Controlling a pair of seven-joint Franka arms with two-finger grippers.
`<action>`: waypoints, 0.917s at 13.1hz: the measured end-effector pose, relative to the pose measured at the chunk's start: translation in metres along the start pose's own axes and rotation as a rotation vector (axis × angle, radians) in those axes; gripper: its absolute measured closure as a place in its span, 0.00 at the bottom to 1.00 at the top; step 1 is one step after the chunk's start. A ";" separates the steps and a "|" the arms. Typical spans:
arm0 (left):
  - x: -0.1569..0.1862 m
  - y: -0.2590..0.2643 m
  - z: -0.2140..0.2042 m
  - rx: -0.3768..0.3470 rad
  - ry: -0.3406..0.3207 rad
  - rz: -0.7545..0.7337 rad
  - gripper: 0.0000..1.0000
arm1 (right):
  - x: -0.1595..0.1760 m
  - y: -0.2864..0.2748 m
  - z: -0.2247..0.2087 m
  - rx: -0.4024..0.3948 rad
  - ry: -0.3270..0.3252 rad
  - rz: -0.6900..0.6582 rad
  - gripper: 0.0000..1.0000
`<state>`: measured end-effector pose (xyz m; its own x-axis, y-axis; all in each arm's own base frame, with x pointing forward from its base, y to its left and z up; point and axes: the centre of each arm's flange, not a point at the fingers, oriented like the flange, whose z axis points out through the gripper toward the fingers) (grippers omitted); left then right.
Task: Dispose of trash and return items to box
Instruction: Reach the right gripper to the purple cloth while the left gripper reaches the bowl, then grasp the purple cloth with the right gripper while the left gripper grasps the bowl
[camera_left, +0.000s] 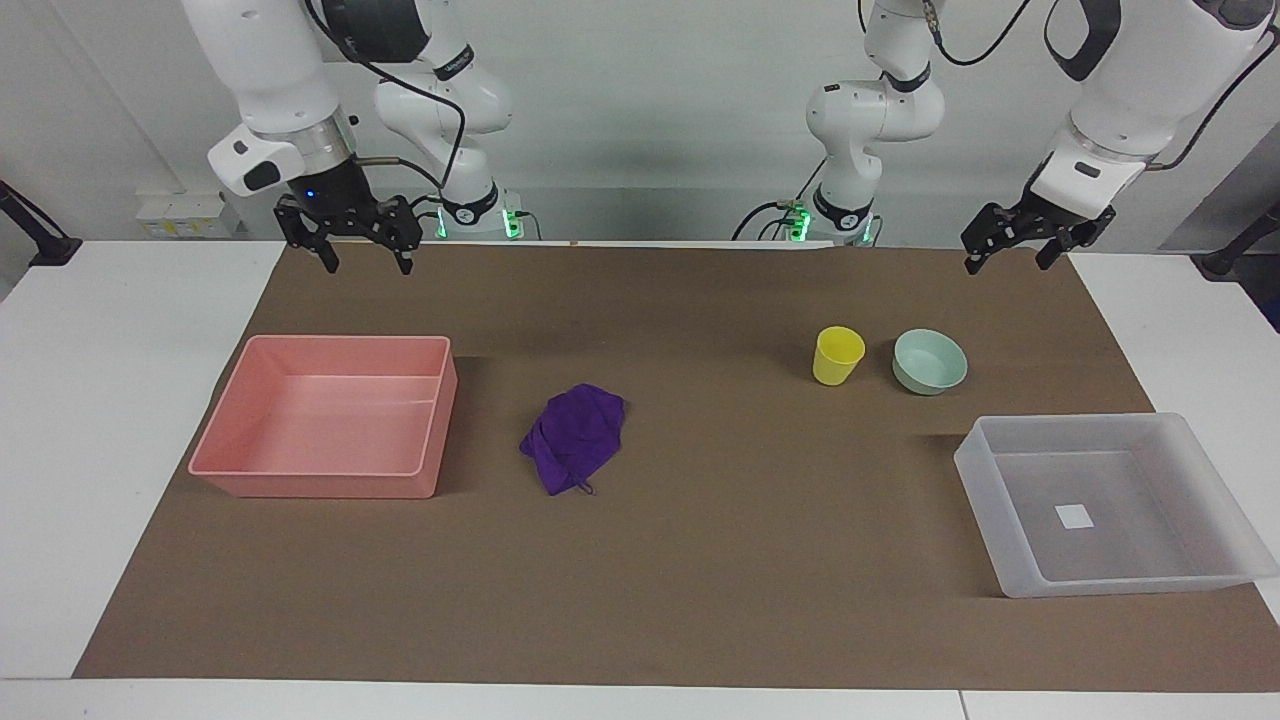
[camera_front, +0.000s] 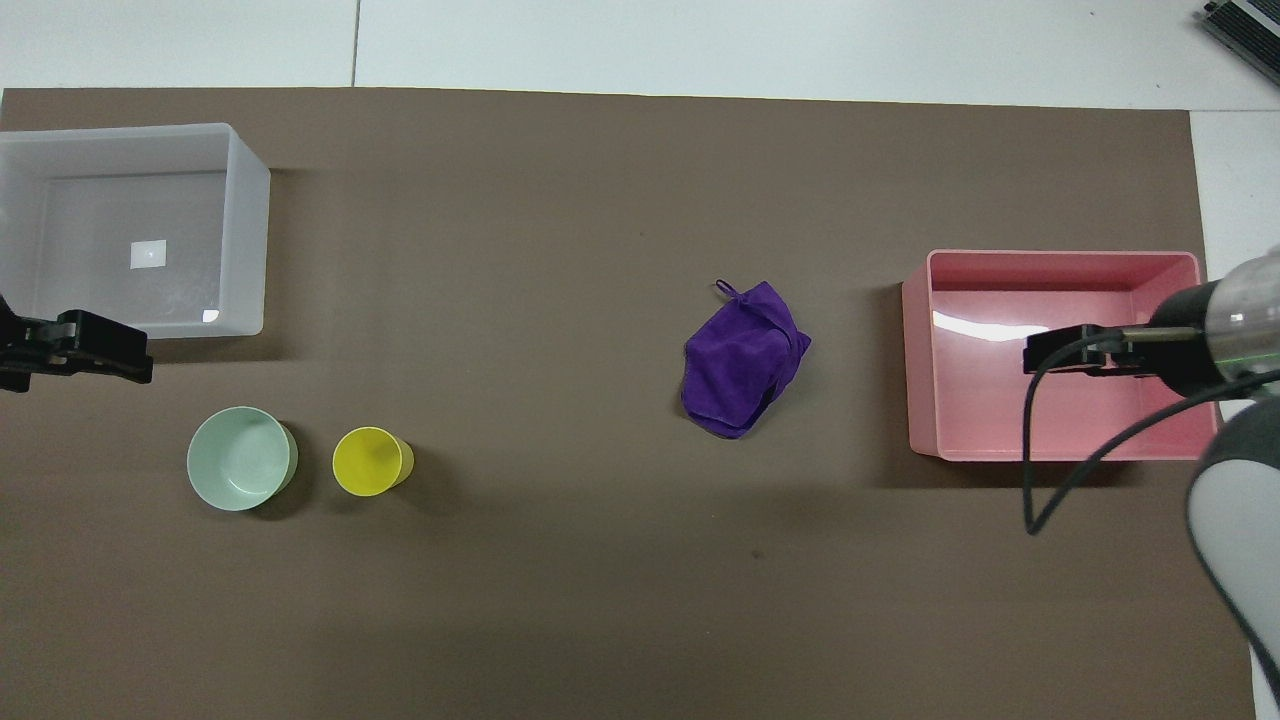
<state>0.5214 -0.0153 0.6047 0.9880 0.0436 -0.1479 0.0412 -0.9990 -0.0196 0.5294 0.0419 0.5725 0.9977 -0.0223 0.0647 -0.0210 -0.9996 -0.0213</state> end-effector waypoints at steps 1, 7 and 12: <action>-0.001 -0.016 0.017 -0.007 -0.078 -0.024 0.00 | 0.004 -0.011 0.023 0.004 0.020 -0.013 0.00; 0.001 -0.097 0.156 -0.137 -0.192 -0.025 0.00 | 0.026 -0.102 0.163 0.026 0.040 -0.044 0.00; -0.016 -0.094 0.256 -0.163 -0.114 -0.011 0.00 | 0.016 -0.160 0.220 0.057 0.096 -0.089 0.00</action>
<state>0.4640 0.0812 0.3560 0.9646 0.0468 -0.2596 0.0847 -0.9870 0.1367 0.5635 0.2056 0.3575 0.9846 0.0616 0.1636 0.0735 -0.9950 -0.0672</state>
